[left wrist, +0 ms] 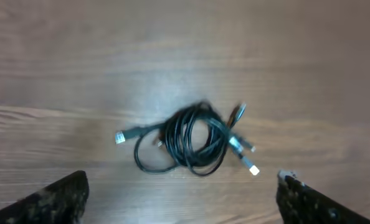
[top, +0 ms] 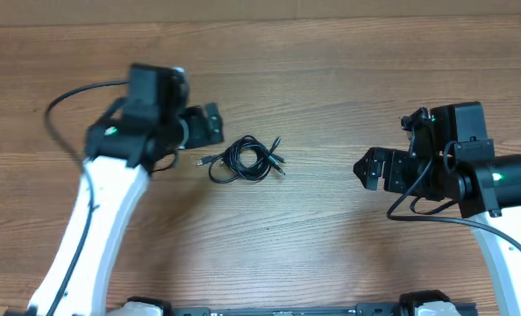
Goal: Untangle cables
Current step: 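Reach both grippers toward the black cable bundle from either side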
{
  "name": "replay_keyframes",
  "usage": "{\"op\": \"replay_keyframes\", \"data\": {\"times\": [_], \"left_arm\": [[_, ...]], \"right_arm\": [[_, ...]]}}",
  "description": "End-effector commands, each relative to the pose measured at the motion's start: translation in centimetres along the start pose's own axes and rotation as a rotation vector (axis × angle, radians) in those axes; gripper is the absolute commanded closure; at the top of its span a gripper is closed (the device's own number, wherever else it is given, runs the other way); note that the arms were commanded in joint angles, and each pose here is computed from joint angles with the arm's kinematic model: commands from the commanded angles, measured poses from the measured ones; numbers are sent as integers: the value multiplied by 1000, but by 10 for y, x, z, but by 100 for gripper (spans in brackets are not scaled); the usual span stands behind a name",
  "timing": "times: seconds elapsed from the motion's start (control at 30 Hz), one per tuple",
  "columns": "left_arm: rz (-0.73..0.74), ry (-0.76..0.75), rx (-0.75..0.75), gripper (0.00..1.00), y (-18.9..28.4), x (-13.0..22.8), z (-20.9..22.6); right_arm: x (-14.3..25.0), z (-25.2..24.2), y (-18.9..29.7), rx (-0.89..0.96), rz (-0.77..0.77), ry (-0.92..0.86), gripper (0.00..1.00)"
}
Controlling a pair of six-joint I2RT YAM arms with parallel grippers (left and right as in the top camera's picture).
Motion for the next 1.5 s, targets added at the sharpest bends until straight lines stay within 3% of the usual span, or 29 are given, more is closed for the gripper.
{"op": "replay_keyframes", "data": {"times": [0.0, 0.27, 0.57, 0.67, 0.73, 0.77, 0.97, 1.07, 1.17, 1.33, 1.47], "left_arm": [[98, -87, -72, 12, -40, 14, -7], [348, -121, -176, 27, -119, 64, 2], [466, -143, -208, 39, -175, 99, 4], [493, -148, -219, 69, -183, 109, 3], [486, -154, -213, 83, -181, 107, 0], [477, -153, -209, 96, -179, 102, -3], [443, -150, -147, 96, -147, 61, -39], [499, -214, 103, 96, -126, 56, -85], [528, -248, 201, 96, -117, 59, -99], [584, -286, 328, 96, -107, 70, -114], [583, -319, 345, 96, -106, 72, -117]], "right_arm": [[-8, 5, 9, -13, -39, 10, 0], [-8, 5, 9, -13, -39, 10, 0], [-9, 5, 9, -13, -40, 10, 0], [-9, 5, 9, -13, -40, 10, 0], [-9, 5, 9, -13, -40, 10, 0], [-9, 5, 9, -13, -40, 10, 0], [-12, 13, 10, -60, -51, 18, 0], [-25, 31, 12, -165, -102, 47, 0], [-37, 33, 10, -173, -142, 61, 1], [-43, 33, -11, -185, -84, 46, 20], [-39, 40, -33, -221, 2, 44, 24]]}}
Point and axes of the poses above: each gripper's point midway between its finger pads, its own y axis back along the fingers, its own z axis along the line the jaws close on, x = y × z, the point moved 1 cm from there along y, back along the fingers, and after that the axes turned 2 degrees about y, right-handed, at the moved point
